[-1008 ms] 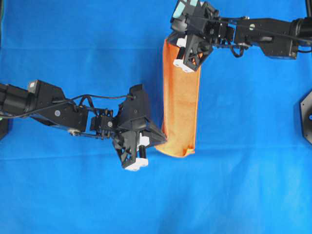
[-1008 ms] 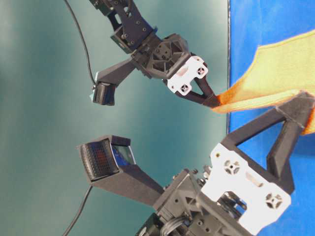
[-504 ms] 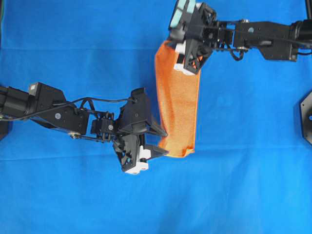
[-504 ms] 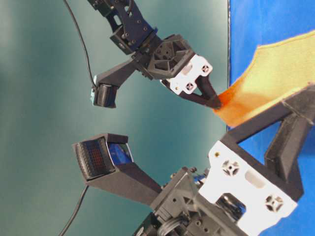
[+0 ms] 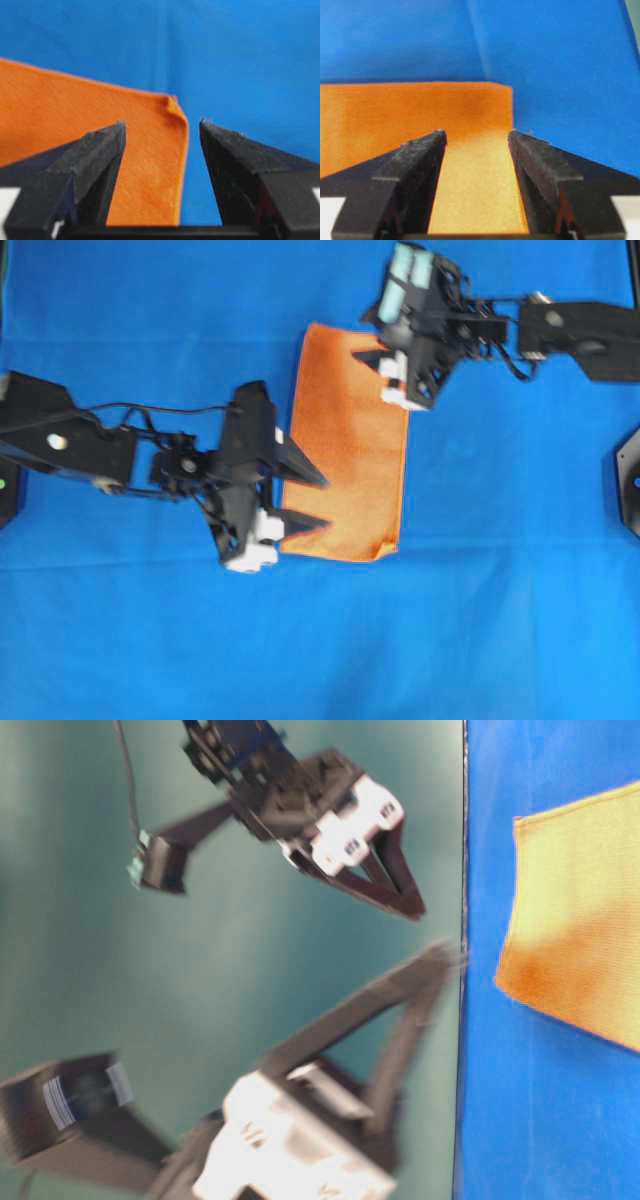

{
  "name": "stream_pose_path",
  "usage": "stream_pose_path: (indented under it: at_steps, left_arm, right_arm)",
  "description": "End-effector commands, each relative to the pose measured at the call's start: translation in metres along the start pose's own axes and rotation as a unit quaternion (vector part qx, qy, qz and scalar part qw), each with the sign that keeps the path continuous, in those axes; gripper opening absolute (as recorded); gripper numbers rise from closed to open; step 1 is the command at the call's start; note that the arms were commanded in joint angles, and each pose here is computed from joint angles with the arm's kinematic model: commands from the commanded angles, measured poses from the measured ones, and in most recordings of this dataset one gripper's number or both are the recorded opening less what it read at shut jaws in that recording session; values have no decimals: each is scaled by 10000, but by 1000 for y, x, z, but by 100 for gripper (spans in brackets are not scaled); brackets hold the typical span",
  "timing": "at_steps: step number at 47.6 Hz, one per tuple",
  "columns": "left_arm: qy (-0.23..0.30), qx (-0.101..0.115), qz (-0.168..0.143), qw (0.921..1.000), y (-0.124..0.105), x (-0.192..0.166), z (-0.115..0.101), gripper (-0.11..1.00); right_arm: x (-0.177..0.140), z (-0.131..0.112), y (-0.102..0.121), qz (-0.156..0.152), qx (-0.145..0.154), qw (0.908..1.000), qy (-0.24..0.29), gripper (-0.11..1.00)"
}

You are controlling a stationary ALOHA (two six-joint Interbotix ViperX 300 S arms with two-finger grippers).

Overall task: Fold the orange towel.
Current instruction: 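Release the strip and move both grippers up beside its top end, then lower both grippers onto the top corners of the vertical strip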

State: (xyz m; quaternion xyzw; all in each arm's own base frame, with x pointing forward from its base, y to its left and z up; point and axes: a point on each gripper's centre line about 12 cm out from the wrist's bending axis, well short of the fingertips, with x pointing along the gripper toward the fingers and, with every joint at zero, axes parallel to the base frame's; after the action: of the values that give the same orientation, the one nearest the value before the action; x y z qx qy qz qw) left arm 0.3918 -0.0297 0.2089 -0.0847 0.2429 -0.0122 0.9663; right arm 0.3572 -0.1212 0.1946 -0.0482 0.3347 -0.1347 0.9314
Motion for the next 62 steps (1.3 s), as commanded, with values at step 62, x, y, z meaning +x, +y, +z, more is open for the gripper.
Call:
stream_pose_path:
  at_steps: [62]
  left_arm:
    - [-1212,-286,1749,9767,150,-45,-8,76]
  right_arm:
    - [-50,-44,-23,-49,1340,9860,-990,59]
